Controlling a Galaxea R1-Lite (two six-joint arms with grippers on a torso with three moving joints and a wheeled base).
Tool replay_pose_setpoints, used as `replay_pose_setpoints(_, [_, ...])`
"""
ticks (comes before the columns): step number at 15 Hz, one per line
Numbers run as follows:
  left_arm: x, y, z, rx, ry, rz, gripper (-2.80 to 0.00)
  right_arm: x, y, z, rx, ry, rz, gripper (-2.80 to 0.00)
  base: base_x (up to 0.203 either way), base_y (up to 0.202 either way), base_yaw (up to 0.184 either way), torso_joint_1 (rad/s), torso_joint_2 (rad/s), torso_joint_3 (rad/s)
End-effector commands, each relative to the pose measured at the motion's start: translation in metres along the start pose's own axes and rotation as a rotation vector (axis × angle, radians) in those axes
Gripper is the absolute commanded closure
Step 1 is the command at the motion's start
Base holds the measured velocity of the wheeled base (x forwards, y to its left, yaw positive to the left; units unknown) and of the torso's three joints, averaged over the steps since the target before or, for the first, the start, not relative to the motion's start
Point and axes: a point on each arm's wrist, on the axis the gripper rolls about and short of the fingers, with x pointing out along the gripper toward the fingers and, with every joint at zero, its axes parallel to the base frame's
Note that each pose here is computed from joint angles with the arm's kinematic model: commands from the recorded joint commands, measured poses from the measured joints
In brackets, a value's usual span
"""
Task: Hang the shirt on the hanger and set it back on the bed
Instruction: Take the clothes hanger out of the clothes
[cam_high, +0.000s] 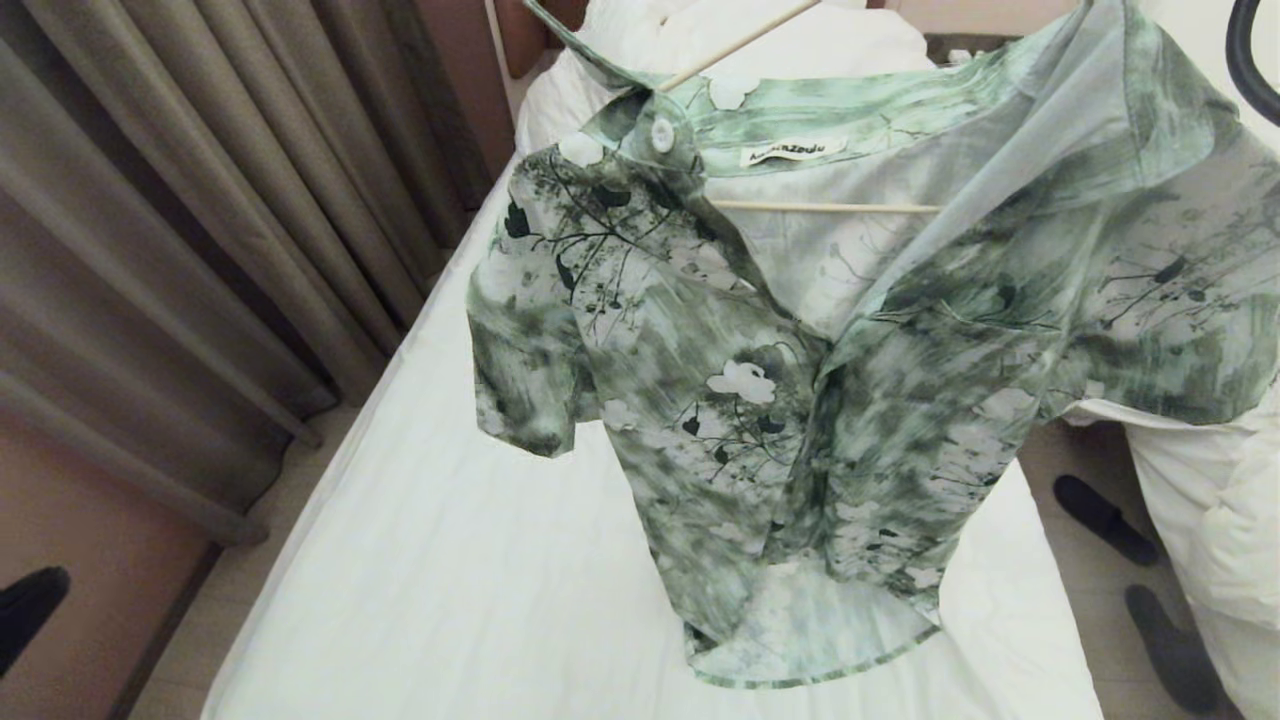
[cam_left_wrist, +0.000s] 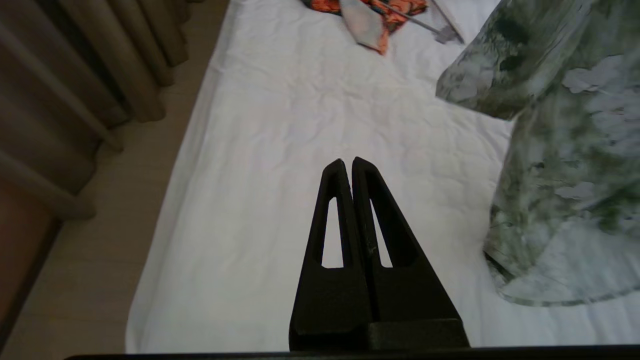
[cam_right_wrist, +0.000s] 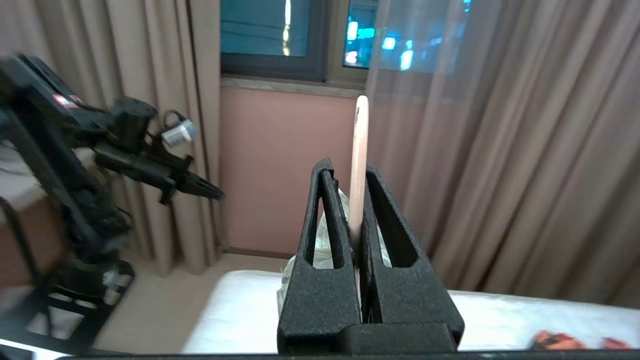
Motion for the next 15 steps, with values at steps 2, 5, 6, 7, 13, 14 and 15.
replay_pose_setpoints(2, [0.003,-0.002,-0.001,-0.004,0.019,-0.033,0.00,0.001,0.003,0.004,0.060,-0.007,0.015,0.00,0.000,0.000,0.000,0.000,0.00,0.000])
replay_pose_setpoints(5, [0.003,-0.003,-0.004,-0.035,0.028,-0.067,0.00,0.006,0.005,0.004,0.069,-0.015,0.060,0.00,0.000,0.000,0.000,0.000,0.00,0.000])
replay_pose_setpoints(6, [0.003,-0.003,-0.003,-0.037,0.024,-0.065,0.00,0.009,0.006,0.006,0.057,-0.026,0.072,0.00,0.000,0.000,0.000,0.000,0.00,0.000])
replay_pose_setpoints(7, [0.002,-0.003,-0.003,-0.038,0.022,-0.065,0.00,0.009,0.007,0.008,0.046,-0.034,0.075,0.00,0.000,0.000,0.000,0.000,0.00,0.000])
replay_pose_setpoints(13, [0.002,-0.003,-0.005,-0.040,0.024,-0.068,0.00,0.002,0.015,0.033,0.075,-0.087,0.079,0.00,0.000,0.000,0.000,0.000,0.00,0.000])
replay_pose_setpoints(14, [0.002,-0.003,-0.005,-0.041,0.025,-0.068,0.00,0.000,0.014,0.034,0.093,-0.083,0.072,0.00,0.000,0.000,0.000,0.000,0.00,0.000])
replay_pose_setpoints(15, [0.002,-0.003,-0.004,-0.044,0.020,-0.071,0.00,-0.002,0.014,0.035,0.101,-0.080,0.067,0.00,0.000,0.000,0.000,0.000,0.00,0.000])
